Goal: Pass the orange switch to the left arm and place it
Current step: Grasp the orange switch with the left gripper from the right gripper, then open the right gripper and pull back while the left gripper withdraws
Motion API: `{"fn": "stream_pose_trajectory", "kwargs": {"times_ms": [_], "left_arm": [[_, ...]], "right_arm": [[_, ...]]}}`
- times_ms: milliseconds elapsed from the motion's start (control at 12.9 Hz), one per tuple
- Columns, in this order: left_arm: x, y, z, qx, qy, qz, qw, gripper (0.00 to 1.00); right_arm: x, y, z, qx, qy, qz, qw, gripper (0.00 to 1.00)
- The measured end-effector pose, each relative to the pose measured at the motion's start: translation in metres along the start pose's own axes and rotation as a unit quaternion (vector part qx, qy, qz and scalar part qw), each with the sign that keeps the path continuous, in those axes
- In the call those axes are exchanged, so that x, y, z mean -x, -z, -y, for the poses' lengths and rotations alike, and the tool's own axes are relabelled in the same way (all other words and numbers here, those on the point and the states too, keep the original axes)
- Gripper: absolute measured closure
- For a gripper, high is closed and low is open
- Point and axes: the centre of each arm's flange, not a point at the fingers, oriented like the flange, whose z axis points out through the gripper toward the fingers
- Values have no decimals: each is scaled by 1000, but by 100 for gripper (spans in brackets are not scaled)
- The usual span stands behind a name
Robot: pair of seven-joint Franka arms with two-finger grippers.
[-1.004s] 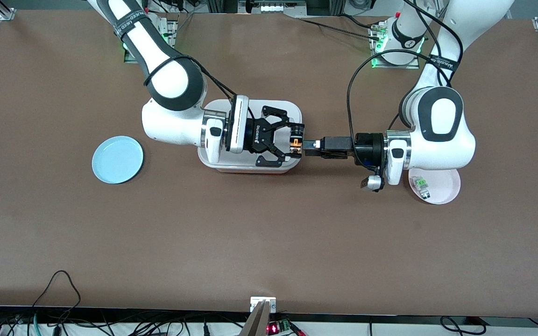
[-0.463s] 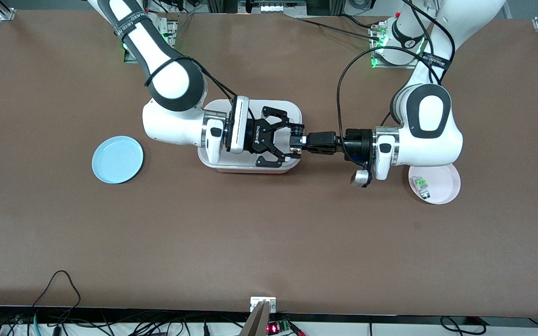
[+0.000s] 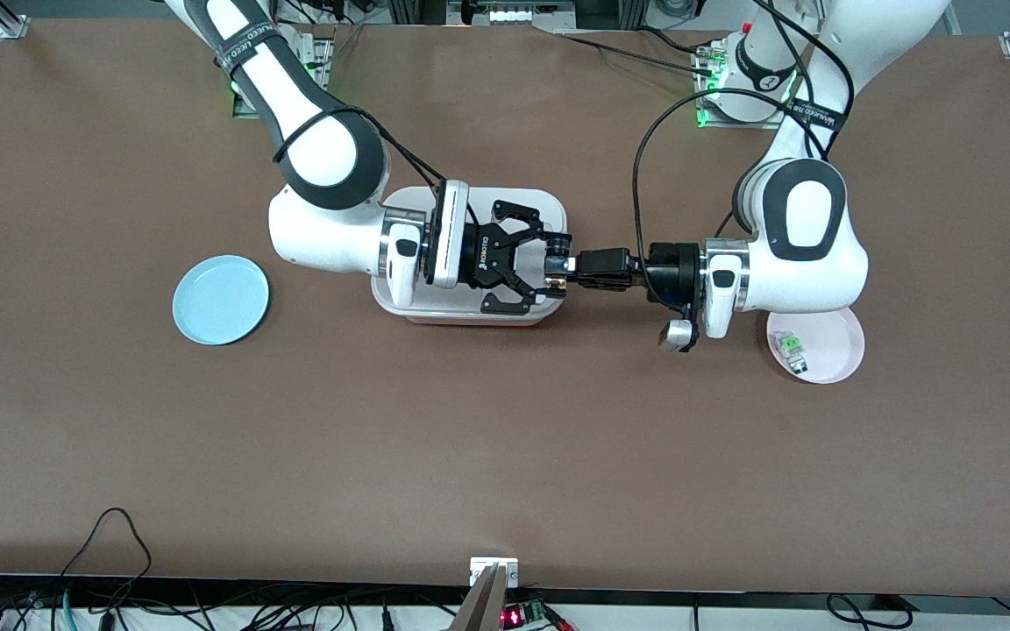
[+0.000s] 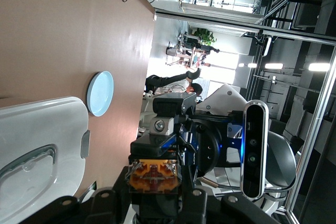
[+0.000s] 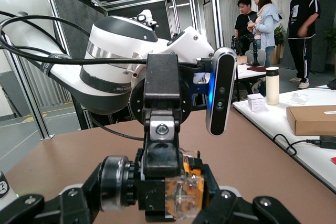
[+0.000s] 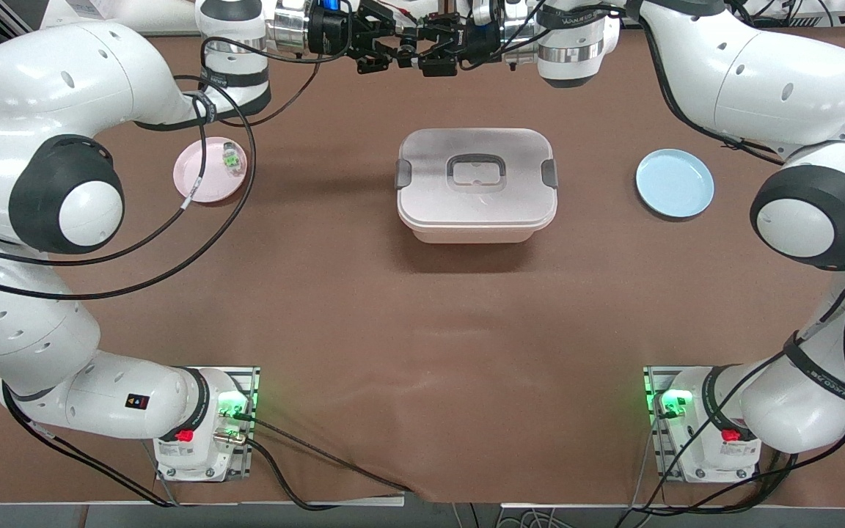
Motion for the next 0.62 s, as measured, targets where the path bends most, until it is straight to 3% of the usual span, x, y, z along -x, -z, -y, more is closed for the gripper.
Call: {"fn": "stream_pose_trajectory", "kwargs": {"times_ms": [154,309,618], "left_arm": [[0,0,1,0,-2,0,1000,59],[0,1,3,-1,-4,-1,1000,59],[-1,5,3,-2,-7,-3,1000,59]], "right_arm": [[-1,0,0,0,-4,-2,1000,22],[-3,1,-1,2,-6,-4,1000,1],[-5,6,-6,7,-5,-5,1000,0]]}}
